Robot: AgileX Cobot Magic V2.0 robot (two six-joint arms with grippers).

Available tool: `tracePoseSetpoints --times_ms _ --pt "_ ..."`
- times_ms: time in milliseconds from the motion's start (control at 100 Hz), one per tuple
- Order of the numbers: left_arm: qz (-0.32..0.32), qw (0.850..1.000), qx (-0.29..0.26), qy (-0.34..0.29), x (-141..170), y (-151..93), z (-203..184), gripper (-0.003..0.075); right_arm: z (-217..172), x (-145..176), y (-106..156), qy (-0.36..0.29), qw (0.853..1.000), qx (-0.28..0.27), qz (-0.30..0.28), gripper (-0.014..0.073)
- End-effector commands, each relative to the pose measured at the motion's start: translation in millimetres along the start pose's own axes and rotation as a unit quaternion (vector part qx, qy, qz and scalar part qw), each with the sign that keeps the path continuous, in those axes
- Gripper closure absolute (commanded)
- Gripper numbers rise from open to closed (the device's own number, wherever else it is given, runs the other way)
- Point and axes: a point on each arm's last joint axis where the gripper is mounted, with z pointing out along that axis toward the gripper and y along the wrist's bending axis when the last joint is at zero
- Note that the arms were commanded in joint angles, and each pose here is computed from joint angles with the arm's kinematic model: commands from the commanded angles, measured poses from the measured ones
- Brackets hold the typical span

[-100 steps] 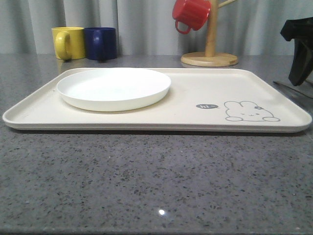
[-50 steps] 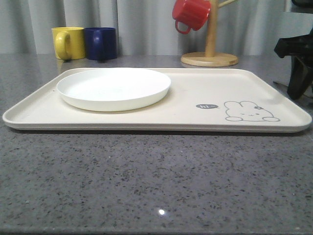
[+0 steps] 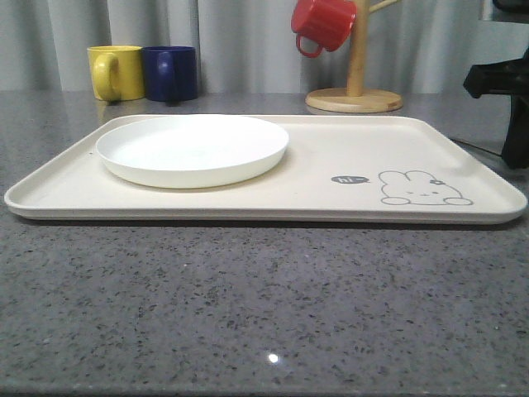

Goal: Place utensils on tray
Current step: 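Grasp the silver fork with the right gripper and lift it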

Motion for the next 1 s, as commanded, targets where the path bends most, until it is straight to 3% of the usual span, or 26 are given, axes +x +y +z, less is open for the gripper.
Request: tracePoseSetpoints --times_ms 0,190,420,660,990 --pt "0.0 0.999 -0.005 -0.051 -16 1 -2 0.0738 -20 -12 1 -0.051 0.999 0.002 -0.011 0.0592" --pt "0.0 0.999 -0.005 -0.051 -16 1 -2 0.0738 -34 -12 2 -0.068 0.998 0.0 -0.005 0.0592" --pt "0.0 0.999 -0.005 -0.051 -16 1 -2 0.0738 -82 -17 13 -0.116 0.992 -0.016 0.053 0.0592" --pt "0.0 0.999 -0.005 -0.051 -16 1 -2 0.0738 -106 -18 53 -0.123 0.989 -0.016 0.08 0.0592" --pt "0.0 0.999 -0.005 -0.051 -16 1 -2 0.0738 -82 -8 118 -0.116 0.988 -0.005 0.104 0.0592"
